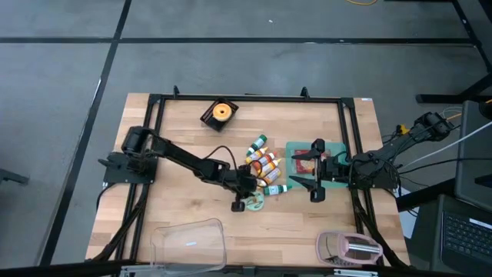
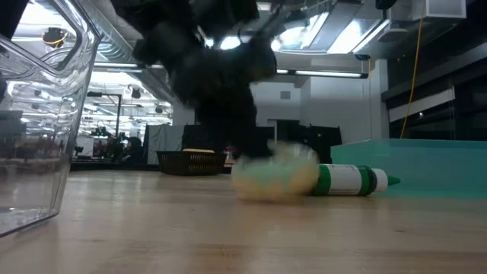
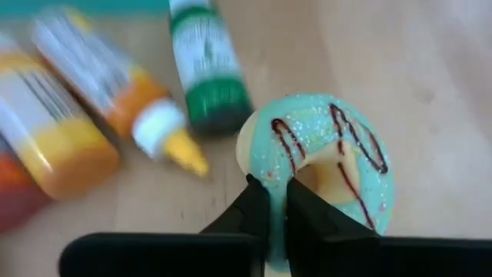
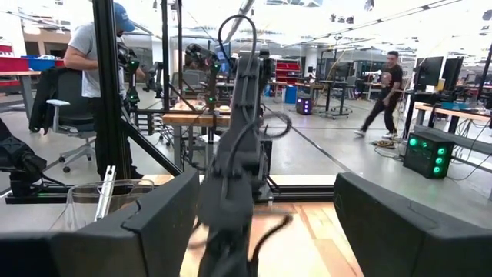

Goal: Pick & Place Food Item
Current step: Put the blue donut into the black bin

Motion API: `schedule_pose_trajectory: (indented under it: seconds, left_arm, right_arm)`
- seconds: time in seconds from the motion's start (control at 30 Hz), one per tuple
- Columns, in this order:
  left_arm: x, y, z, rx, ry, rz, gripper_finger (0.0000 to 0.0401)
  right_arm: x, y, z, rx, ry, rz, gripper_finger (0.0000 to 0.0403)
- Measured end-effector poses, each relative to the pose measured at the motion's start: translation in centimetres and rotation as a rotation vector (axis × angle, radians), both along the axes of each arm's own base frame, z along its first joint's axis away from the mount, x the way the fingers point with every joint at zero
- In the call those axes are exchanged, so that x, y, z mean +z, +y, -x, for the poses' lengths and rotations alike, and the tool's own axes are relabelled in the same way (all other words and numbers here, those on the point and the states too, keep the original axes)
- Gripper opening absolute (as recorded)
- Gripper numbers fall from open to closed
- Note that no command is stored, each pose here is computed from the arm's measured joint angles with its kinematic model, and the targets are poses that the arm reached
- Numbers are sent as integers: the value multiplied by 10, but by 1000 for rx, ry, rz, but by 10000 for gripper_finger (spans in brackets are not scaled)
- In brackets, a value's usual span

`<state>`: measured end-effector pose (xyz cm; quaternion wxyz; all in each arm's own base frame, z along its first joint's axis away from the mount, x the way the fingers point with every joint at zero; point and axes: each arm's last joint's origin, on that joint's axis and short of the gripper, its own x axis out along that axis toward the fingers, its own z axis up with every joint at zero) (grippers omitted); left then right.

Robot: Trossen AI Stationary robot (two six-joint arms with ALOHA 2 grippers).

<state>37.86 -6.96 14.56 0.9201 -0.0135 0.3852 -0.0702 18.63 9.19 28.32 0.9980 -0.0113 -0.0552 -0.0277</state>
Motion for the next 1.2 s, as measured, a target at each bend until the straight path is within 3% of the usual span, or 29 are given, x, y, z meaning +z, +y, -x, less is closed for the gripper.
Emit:
schedule_pose_trajectory:
  seconds: [0.17, 0.33, 0.47, 0.67, 0.93, 1.2]
  left_arm:
    - [46, 5, 13, -12, -94, -64, 22]
    - [99, 27, 43, 132, -126, -262, 15]
    - [137, 58, 74, 276, -135, -386, 15]
    - [175, 124, 122, 469, -143, -421, 15]
    - [172, 220, 166, 607, -100, -261, 14]
    - [122, 299, 187, 656, -30, 43, 15]
  right_arm:
    - [0, 0, 0, 0, 0, 0, 295]
    - [0, 0, 0, 0, 1, 1, 295]
    - [0, 0, 0, 0, 2, 0, 295]
    - [0, 0, 0, 0, 1, -1, 295]
    - [0, 0, 0, 0, 0, -2, 295]
    - [0, 0, 0, 0, 0, -3, 295]
